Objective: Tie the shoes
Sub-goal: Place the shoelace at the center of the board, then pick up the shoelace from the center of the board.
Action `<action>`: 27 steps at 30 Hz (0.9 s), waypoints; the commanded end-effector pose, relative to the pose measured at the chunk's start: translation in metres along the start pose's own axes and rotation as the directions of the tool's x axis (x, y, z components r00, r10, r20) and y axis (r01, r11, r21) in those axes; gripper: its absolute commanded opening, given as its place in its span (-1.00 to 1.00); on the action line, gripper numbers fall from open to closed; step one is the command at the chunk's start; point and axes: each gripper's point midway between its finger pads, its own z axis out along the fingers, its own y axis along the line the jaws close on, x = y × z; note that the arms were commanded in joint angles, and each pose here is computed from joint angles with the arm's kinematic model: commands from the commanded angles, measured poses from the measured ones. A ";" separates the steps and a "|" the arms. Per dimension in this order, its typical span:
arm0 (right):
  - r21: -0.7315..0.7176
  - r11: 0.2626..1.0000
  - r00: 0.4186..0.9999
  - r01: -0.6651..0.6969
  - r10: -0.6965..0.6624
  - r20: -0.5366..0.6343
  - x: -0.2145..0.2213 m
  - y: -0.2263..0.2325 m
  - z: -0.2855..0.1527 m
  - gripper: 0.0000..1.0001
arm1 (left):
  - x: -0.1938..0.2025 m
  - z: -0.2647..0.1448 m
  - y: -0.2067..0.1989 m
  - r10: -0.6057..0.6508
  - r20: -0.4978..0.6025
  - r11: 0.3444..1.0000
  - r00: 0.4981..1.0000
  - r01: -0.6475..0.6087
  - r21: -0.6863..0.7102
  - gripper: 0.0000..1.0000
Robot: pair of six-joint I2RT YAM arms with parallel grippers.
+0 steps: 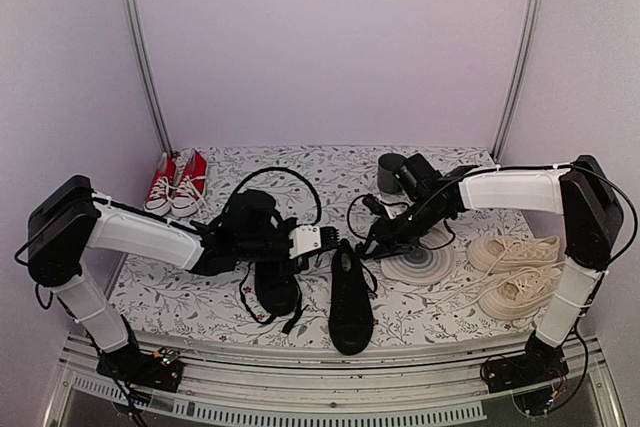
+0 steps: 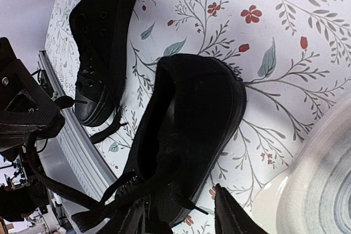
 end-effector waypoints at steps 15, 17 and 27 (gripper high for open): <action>-0.011 0.995 0.989 0.098 -0.096 0.114 -0.010 0.005 -0.024 -0.21 | 0.012 0.003 0.008 -0.051 -0.025 0.998 0.998 0.050 -0.041 -1.00; -0.018 0.987 0.978 0.160 -0.156 0.141 -0.001 0.008 -0.029 -0.17 | 0.008 0.001 0.010 -0.052 -0.010 0.998 0.999 0.052 -0.044 -1.00; -0.056 0.963 0.936 0.264 -0.241 0.258 0.023 0.017 -0.022 -0.02 | 0.001 -0.005 0.015 -0.062 0.005 0.996 0.998 0.063 -0.057 -1.00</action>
